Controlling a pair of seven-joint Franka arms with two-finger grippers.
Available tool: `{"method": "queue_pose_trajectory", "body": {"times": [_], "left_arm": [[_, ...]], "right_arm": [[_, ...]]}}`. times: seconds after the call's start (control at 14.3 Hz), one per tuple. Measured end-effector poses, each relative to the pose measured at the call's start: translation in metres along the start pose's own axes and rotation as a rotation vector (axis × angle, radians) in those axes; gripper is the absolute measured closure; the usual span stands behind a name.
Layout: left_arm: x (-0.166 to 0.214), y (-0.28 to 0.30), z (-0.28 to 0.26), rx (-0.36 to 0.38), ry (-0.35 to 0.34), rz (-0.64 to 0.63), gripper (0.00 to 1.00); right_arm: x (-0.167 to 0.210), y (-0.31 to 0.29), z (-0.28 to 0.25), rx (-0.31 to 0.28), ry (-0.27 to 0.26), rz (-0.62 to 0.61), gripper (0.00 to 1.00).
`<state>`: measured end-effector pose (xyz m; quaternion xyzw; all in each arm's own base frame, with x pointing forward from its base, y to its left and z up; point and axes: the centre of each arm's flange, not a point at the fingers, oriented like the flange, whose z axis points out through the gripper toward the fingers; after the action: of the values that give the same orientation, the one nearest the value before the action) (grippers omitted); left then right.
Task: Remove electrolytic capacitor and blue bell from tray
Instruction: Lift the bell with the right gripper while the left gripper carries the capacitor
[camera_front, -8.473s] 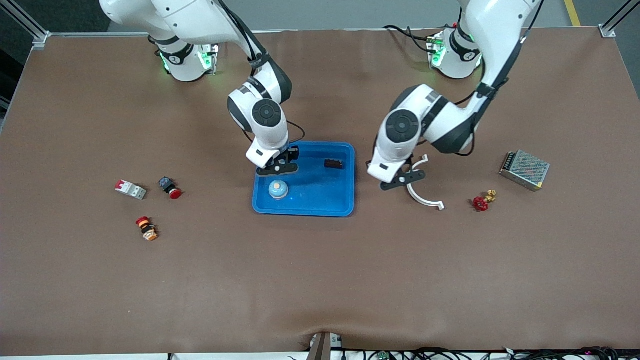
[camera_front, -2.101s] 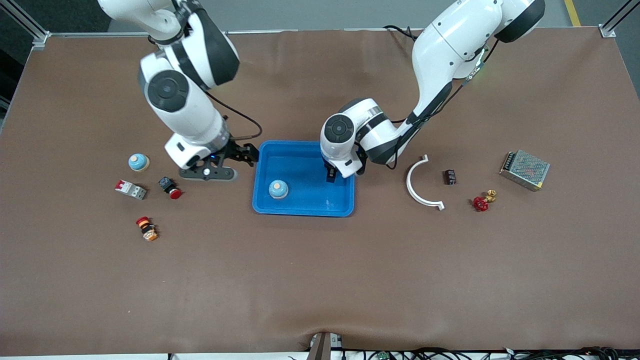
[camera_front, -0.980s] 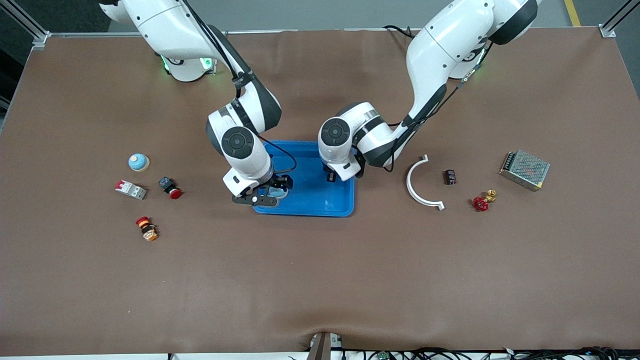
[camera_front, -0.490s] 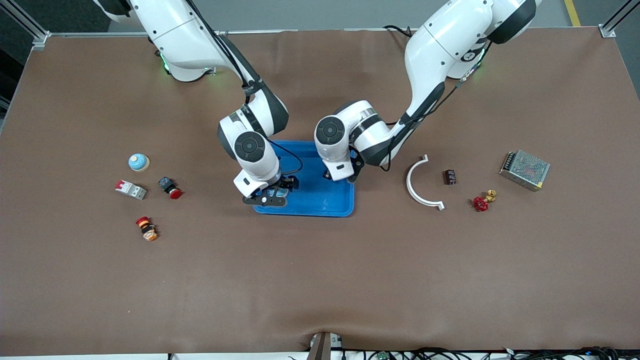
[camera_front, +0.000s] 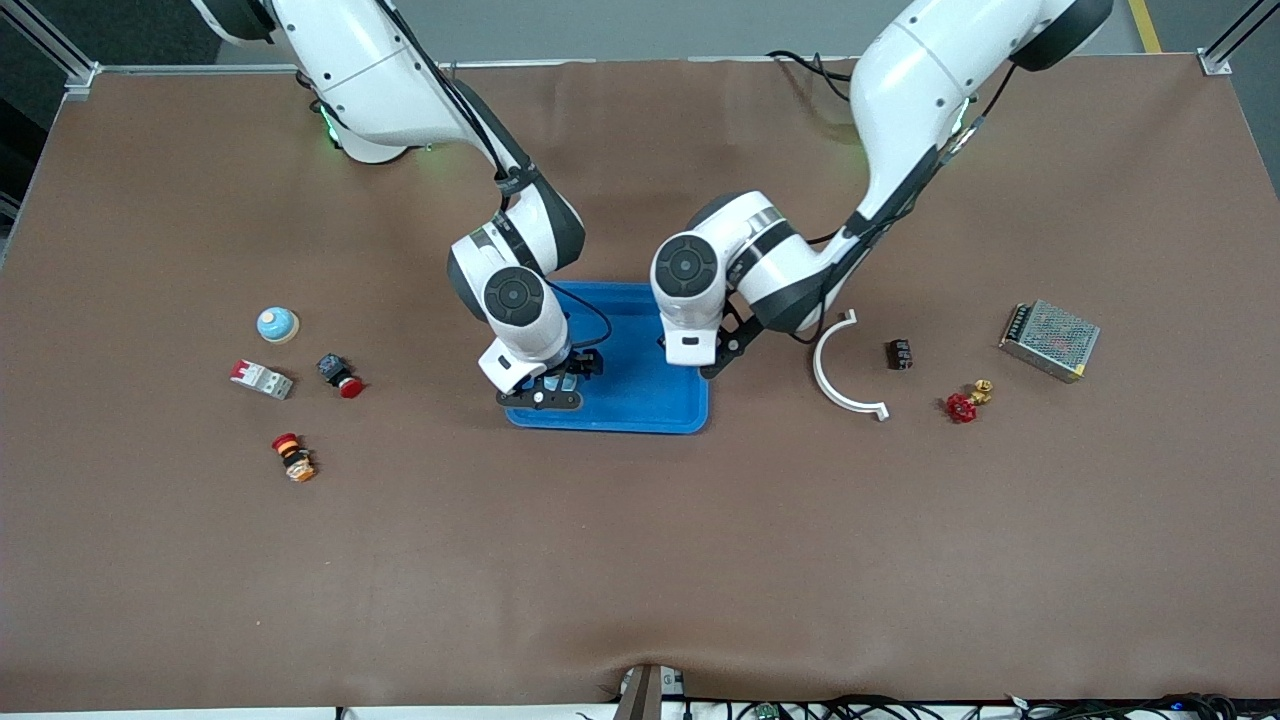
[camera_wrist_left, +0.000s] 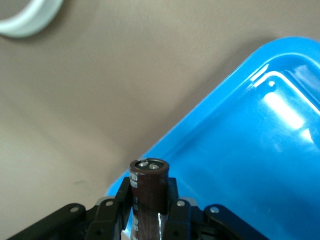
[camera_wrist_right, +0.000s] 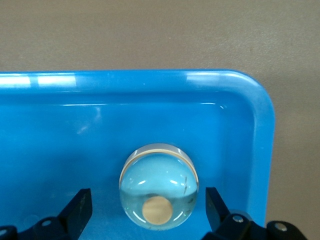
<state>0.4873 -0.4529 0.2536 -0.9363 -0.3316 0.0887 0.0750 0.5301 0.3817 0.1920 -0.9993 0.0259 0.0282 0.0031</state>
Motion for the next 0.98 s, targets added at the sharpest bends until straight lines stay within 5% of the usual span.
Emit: {"method": "queue_pose_trajectory", "body": {"times": [0.28,0.63,0.98], "left_arm": [[0.014,-0.017,-0.002,0.05,-0.012,0.248,0.69],[0.031,-0.036,0.032,0.129,0.055,0.48,0.69],[0.033,-0.075,0.065,0.005,0.189,0.606,0.69]], "right_arm": [[0.005,0.006,0.0,-0.008,0.006,0.005,0.0],[0.007,0.006,0.011,0.002,0.027,0.003,0.0],[0.006,0.006,0.017,-0.001,0.028,0.0,0.0]]}}
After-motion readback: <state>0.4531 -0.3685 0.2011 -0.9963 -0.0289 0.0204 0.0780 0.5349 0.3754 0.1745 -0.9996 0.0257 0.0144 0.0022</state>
